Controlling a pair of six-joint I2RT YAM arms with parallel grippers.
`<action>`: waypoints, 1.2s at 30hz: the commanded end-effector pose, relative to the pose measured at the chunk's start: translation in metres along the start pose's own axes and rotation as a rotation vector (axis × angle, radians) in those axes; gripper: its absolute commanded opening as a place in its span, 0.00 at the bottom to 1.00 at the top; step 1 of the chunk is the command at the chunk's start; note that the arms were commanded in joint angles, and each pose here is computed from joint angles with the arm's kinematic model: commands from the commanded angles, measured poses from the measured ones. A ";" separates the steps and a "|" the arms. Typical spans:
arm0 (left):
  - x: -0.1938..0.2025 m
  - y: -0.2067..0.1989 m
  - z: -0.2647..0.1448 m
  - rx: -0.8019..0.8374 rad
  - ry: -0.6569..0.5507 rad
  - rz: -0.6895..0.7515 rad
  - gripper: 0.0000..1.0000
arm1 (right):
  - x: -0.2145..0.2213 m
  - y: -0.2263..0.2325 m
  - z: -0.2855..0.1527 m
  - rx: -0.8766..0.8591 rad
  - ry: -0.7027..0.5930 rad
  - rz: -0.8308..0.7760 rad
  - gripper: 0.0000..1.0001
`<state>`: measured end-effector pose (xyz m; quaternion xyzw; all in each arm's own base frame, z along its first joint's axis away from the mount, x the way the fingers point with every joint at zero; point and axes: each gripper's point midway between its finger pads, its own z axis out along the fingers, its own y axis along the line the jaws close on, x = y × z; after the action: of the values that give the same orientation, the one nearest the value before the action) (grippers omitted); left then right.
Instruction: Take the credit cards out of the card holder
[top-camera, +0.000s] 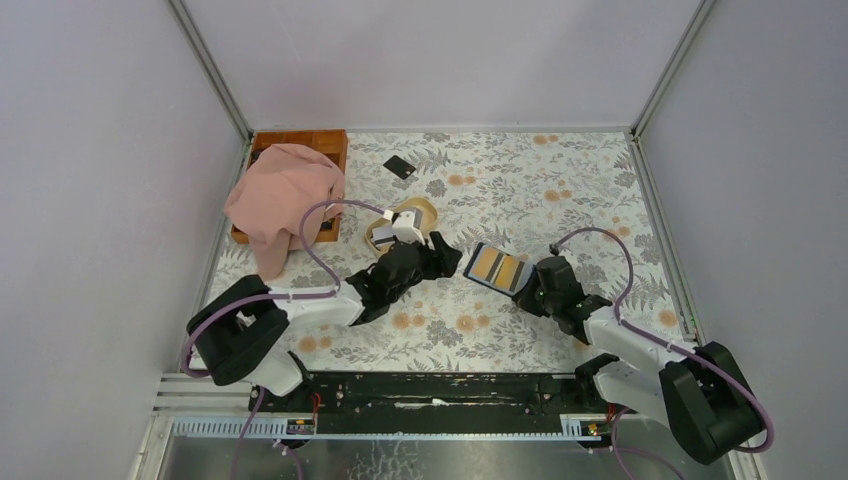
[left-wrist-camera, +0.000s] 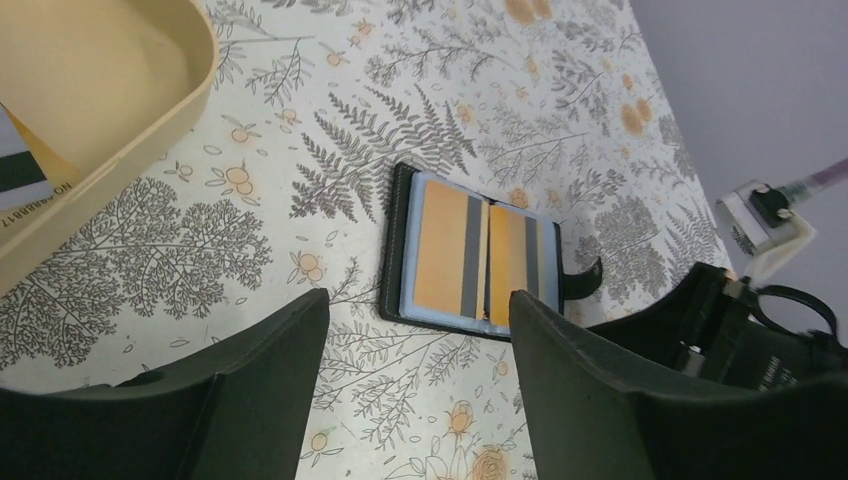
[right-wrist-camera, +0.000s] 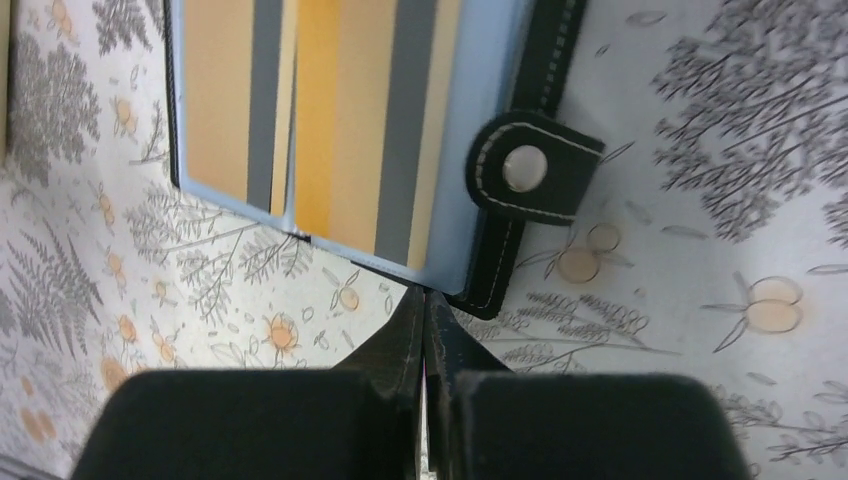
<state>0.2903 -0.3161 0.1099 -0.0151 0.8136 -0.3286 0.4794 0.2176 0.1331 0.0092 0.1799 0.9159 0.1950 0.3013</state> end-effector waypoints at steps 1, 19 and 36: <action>-0.023 -0.012 -0.010 0.037 -0.066 0.020 0.80 | -0.012 -0.025 0.003 0.105 0.015 -0.011 0.00; 0.026 -0.061 0.055 0.294 0.203 -0.162 0.13 | -0.097 0.017 0.021 0.007 -0.115 -0.004 0.00; 0.040 -0.075 0.073 0.454 0.293 -0.301 0.69 | -0.102 0.000 0.028 0.076 -0.140 0.004 0.00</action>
<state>0.3025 -0.4129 0.0757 0.0091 0.8003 -0.5234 0.2924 0.2994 0.1015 0.0193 0.2059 0.9119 0.1538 0.3200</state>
